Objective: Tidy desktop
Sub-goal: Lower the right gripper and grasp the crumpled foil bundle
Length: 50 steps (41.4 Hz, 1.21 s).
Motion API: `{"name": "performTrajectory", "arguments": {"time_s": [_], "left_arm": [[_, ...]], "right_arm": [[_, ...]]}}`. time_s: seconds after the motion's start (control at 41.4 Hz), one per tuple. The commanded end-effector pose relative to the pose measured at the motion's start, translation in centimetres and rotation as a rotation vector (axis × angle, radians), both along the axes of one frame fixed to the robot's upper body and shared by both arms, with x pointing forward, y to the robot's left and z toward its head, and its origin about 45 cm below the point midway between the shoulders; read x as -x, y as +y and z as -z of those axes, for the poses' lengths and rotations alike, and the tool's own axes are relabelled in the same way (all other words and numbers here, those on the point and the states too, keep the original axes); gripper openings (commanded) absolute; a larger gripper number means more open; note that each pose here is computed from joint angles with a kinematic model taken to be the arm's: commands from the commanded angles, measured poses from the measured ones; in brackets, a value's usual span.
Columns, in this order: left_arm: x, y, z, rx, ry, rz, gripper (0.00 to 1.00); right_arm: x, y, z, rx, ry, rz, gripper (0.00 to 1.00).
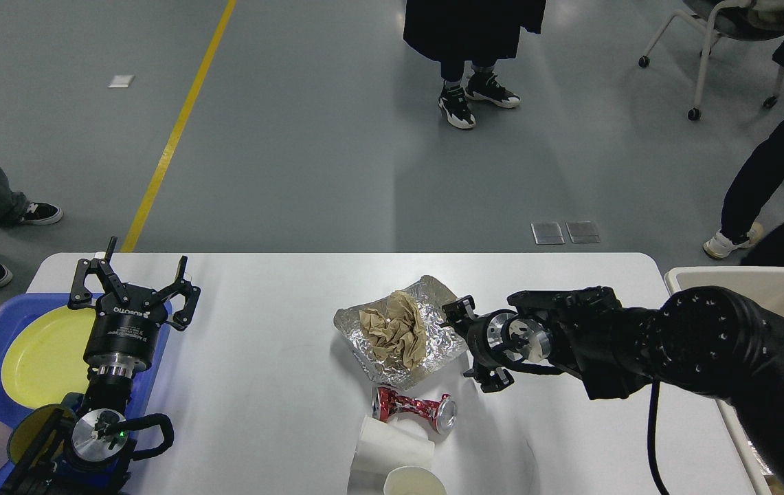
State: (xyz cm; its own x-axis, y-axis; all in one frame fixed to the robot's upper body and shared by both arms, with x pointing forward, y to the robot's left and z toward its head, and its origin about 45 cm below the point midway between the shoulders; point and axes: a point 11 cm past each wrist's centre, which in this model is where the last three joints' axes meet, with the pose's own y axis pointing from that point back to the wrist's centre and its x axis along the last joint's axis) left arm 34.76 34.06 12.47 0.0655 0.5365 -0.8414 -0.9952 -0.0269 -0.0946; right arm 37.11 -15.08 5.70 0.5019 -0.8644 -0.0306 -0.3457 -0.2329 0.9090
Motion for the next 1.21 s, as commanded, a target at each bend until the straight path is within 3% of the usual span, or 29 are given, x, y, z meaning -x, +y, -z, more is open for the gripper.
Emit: {"name": "performTrajectory", "arguments": {"time_s": [0.0,0.338,0.459,0.531,0.725,0.918,1.183], "left_arm": [[0.0,0.0,0.0,0.000,0.000,0.000,0.97],[0.0,0.0,0.0,0.000,0.000,0.000,0.97],[0.0,0.0,0.0,0.000,0.000,0.000,0.97],[0.0,0.0,0.0,0.000,0.000,0.000,0.97],[0.0,0.0,0.0,0.000,0.000,0.000,0.97],[0.0,0.0,0.0,0.000,0.000,0.000,0.97],[0.0,0.0,0.0,0.000,0.000,0.000,0.97]], "right_arm": [[-0.2,0.5,0.0,-0.023,-0.009,0.016,0.93],[0.2,1.6,0.9,-0.029,-0.014,0.002,0.90],[0.3,1.9,0.9,-0.045,-0.011,0.014,0.78],[0.1,1.7,0.9,-0.045,-0.015,0.016,0.68],[0.0,1.6,0.8,-0.043,-0.021,0.018,0.00],[-0.5,1.1,0.5,-0.020,-0.038,0.007,0.00],[0.8,1.8,1.3,-0.019,0.004,-0.021,0.00]]}}
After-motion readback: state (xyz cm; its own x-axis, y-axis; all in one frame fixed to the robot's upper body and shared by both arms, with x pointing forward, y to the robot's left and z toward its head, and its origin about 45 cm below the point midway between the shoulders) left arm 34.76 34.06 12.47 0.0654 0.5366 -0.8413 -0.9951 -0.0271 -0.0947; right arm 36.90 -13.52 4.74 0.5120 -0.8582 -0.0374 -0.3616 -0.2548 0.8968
